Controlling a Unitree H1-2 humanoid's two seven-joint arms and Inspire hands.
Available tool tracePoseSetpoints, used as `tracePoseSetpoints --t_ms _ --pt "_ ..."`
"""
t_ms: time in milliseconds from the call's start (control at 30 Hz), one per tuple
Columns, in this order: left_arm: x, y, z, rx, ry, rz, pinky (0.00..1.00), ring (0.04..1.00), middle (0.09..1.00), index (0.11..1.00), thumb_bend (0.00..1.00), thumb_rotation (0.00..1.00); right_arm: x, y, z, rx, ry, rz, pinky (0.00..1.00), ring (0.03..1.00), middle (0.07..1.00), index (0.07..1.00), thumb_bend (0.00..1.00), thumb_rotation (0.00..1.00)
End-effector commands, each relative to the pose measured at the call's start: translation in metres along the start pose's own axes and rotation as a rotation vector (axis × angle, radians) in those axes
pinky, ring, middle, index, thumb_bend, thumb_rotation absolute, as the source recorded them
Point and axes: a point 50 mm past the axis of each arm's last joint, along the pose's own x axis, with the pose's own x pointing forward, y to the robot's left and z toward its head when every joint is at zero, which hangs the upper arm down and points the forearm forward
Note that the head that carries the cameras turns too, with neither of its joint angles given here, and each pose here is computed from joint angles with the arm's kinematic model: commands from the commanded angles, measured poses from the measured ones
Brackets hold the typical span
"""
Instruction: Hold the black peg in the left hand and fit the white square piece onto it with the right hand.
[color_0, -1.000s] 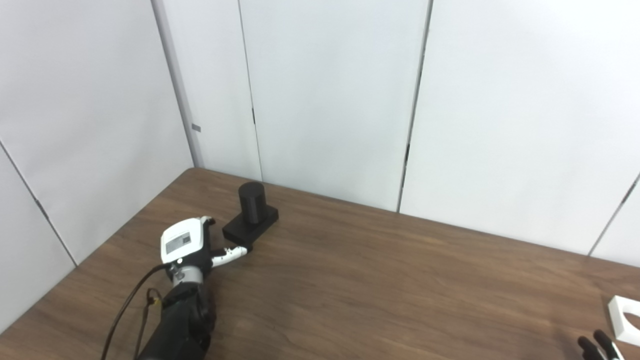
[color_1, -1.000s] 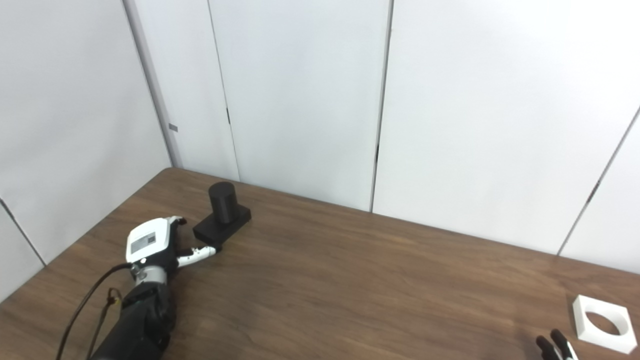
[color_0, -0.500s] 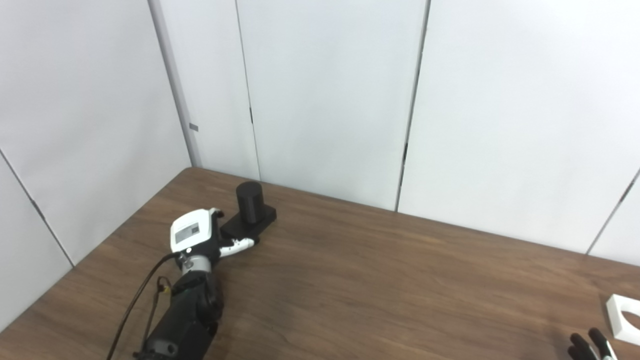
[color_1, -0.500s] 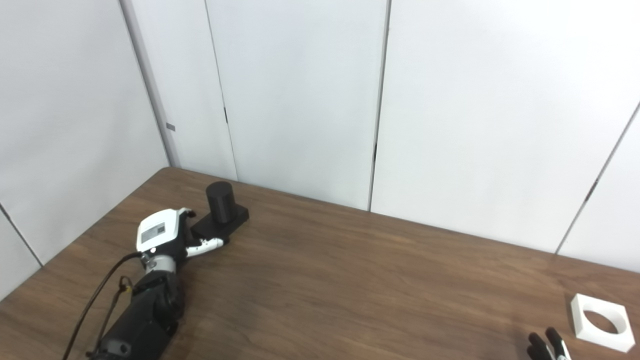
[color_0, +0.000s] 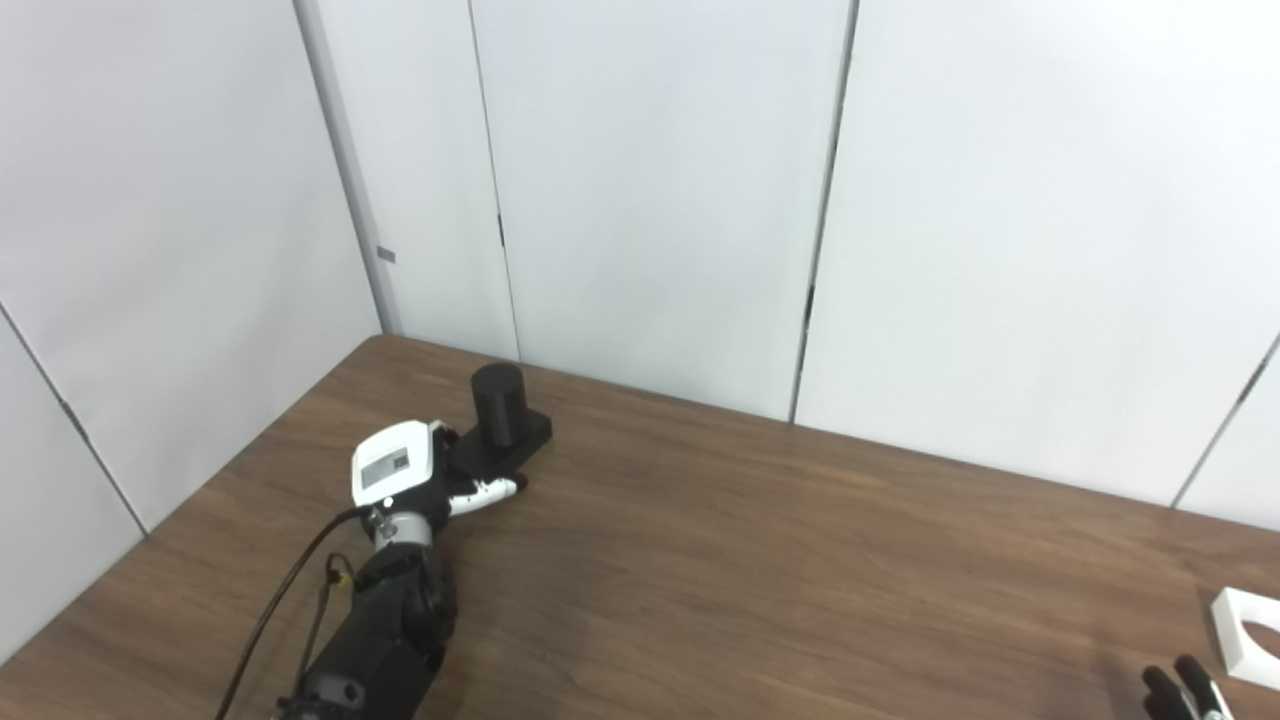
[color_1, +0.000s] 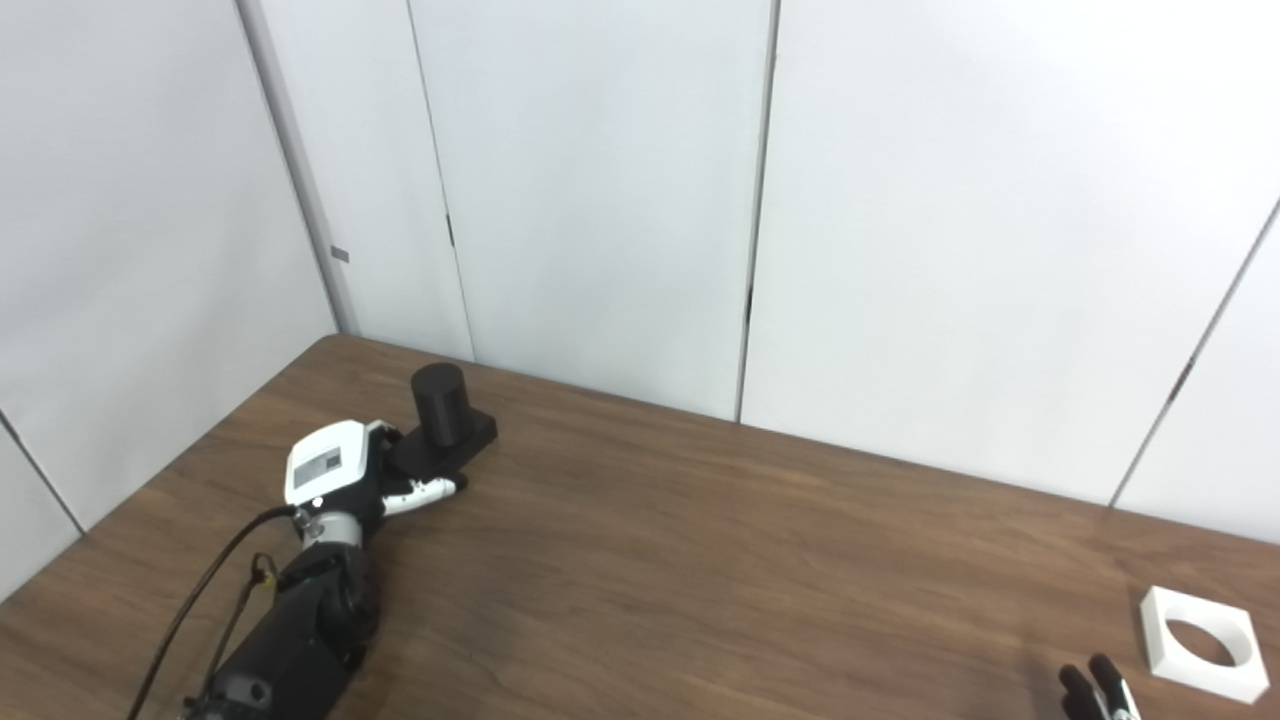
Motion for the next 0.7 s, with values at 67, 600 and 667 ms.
tracePoseSetpoints --t_ms 67,600,667 --pt "0.0164 0.0267 0.0149 -0.001 -0.038 0.115 0.87 0.832 0.784 0.600 0.82 0.48 -0.0230 0.0015 -0.0073 0.012 0.029 -0.007 1.00 1.000 0.968 1.000 0.69 0.97" --pt "0.0082 0.0257 0.0107 -0.089 -0.090 0.224 0.83 0.769 0.689 0.479 0.51 0.05 -0.0226 0.0003 -0.0070 0.011 0.029 -0.007 1.00 1.000 0.971 1.000 0.67 0.98" --pt "0.0072 0.0263 0.0108 -0.092 -0.095 0.219 0.84 0.773 0.690 0.479 0.51 0.05 -0.0223 0.0003 -0.0068 0.013 0.028 -0.005 1.00 1.000 0.969 1.000 0.66 0.98"
